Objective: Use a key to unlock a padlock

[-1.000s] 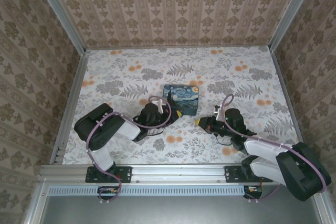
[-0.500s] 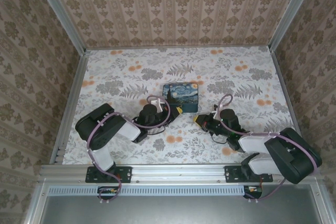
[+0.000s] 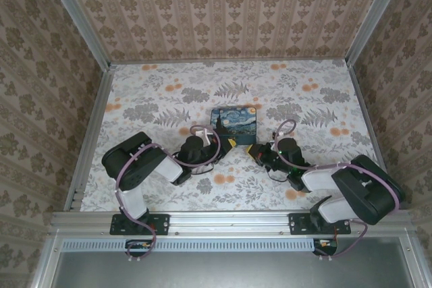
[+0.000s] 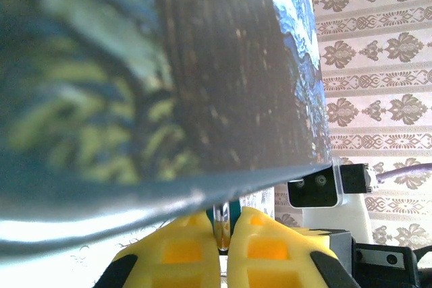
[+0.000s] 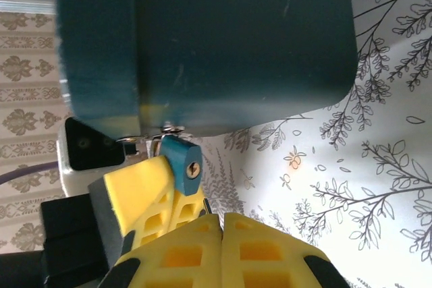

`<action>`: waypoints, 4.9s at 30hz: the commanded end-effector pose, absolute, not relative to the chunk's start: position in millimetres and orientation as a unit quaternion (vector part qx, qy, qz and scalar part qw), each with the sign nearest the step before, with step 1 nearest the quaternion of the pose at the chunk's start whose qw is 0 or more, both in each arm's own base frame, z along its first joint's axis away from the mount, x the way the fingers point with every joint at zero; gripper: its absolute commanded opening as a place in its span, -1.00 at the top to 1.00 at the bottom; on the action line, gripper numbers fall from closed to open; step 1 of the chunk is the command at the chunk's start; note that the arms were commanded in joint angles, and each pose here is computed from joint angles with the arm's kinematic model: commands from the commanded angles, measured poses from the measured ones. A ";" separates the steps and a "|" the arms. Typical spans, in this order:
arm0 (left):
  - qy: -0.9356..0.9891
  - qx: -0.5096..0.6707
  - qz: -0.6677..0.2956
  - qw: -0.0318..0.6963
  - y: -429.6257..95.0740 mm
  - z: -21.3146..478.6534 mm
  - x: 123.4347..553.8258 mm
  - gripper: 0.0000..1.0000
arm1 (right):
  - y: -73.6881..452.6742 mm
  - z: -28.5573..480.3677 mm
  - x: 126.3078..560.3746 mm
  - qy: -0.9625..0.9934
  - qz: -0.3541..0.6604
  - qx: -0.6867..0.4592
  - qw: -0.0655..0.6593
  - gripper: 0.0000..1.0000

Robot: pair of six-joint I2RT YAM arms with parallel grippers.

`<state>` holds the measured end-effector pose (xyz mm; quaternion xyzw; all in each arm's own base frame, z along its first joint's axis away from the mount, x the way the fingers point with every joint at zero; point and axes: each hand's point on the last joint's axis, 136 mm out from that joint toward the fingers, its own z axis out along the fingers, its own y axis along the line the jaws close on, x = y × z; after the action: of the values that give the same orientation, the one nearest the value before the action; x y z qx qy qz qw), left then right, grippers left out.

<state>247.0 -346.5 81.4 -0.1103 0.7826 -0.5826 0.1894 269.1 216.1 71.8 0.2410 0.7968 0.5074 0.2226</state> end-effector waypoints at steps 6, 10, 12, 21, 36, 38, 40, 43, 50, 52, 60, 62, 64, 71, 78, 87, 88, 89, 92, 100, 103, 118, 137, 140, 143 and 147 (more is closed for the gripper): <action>0.762 -0.106 -0.606 0.199 -349.7 96.6 245.6 1.00 | 226.1 74.6 285.2 0.787 0.518 0.245 0.230 1.00; 0.763 -0.106 -0.606 0.200 -349.1 96.2 245.5 1.00 | 227.3 72.2 287.1 0.786 0.518 0.247 0.229 1.00; 0.763 -0.106 -0.605 0.200 -348.9 95.8 245.3 1.00 | 227.4 71.1 287.7 0.786 0.517 0.248 0.229 1.00; 0.766 -0.105 -0.602 0.200 -347.3 93.3 243.5 1.00 | 228.9 77.0 290.3 0.784 0.521 0.245 0.233 1.00; 0.765 -0.103 -0.603 0.202 -347.5 95.4 243.0 1.00 | 240.8 84.7 289.7 0.782 0.531 0.232 0.230 1.00; 0.765 -0.103 -0.603 0.202 -347.6 95.2 243.2 1.00 | 241.5 85.7 289.6 0.782 0.532 0.231 0.230 1.00; 0.765 -0.103 -0.603 0.202 -347.8 95.5 243.3 1.00 | 242.7 87.7 289.4 0.780 0.534 0.229 0.230 1.00; 0.765 -0.103 -0.602 0.202 -347.9 94.5 243.1 1.00 | 244.1 89.4 288.8 0.780 0.536 0.228 0.230 1.00; 0.767 -0.102 -0.601 0.200 -349.2 92.4 242.3 1.00 | 246.8 90.9 287.4 0.780 0.537 0.224 0.230 1.00; 0.766 -0.101 -0.603 0.198 -350.2 93.6 242.1 1.00 | 248.6 91.1 287.5 0.781 0.538 0.220 0.228 1.00; 0.750 -0.109 -0.626 0.182 -354.3 108.5 238.3 1.00 | 252.6 96.3 290.7 0.772 0.553 0.200 0.241 1.00; 0.746 -0.112 -0.632 0.179 -354.2 114.0 237.0 1.00 | 254.4 99.4 292.2 0.768 0.561 0.192 0.243 1.00; 0.741 -0.113 -0.638 0.176 -353.8 119.7 235.8 1.00 | 257.0 103.7 293.7 0.762 0.573 0.180 0.242 1.00; 0.730 -0.112 -0.653 0.166 -354.1 133.8 231.8 1.00 | 267.6 114.2 296.8 0.742 0.613 0.146 0.228 1.00; 0.727 -0.112 -0.658 0.159 -353.5 136.4 230.6 1.00 | 265.8 111.2 296.1 0.742 0.620 0.132 0.217 1.00; 0.727 -0.103 -0.662 0.148 -354.6 137.6 227.2 1.00 | 255.5 106.4 299.1 0.757 0.608 0.089 0.222 1.00; 0.728 -0.103 -0.662 0.146 -354.8 137.1 226.6 1.00 | 255.4 106.5 299.7 0.758 0.607 0.085 0.223 1.00; 0.728 -0.102 -0.663 0.144 -355.2 136.9 225.8 1.00 | 255.2 105.5 300.2 0.759 0.606 0.082 0.223 1.00; 0.729 -0.101 -0.663 0.141 -354.8 136.2 225.3 1.00 | 257.1 104.8 300.9 0.760 0.607 0.072 0.220 1.00; 0.729 -0.106 -0.662 0.135 -349.7 135.0 225.7 1.00 | 255.0 104.5 297.5 0.758 0.614 0.057 0.212 1.00; 0.731 -0.111 -0.659 0.136 -346.8 132.1 227.7 1.00 | 256.2 112.5 294.7 0.754 0.620 0.049 0.211 1.00; 0.737 -0.112 -0.654 0.130 -342.3 124.0 228.2 1.00 | 251.5 112.0 287.4 0.768 0.603 0.048 0.210 1.00; 0.743 -0.155 -0.632 0.153 -317.7 109.8 240.5 1.00 | 217.8 59.6 264.0 0.847 0.488 0.127 0.170 1.00; 0.744 -0.155 -0.632 0.153 -318.3 109.5 241.0 1.00 | 219.2 62.4 262.0 0.845 0.492 0.126 0.168 1.00; 0.744 -0.154 -0.632 0.152 -318.9 109.5 240.8 1.00 | 223.1 66.1 262.7 0.842 0.497 0.125 0.169 1.00; 0.743 -0.153 -0.633 0.153 -319.6 110.5 241.2 1.00 | 229.5 70.1 266.4 0.838 0.504 0.125 0.171 1.00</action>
<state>237.0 -317.4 89.1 -0.1671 0.7636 -0.6085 0.1369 263.5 227.0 67.4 0.1207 0.8389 0.5043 0.1657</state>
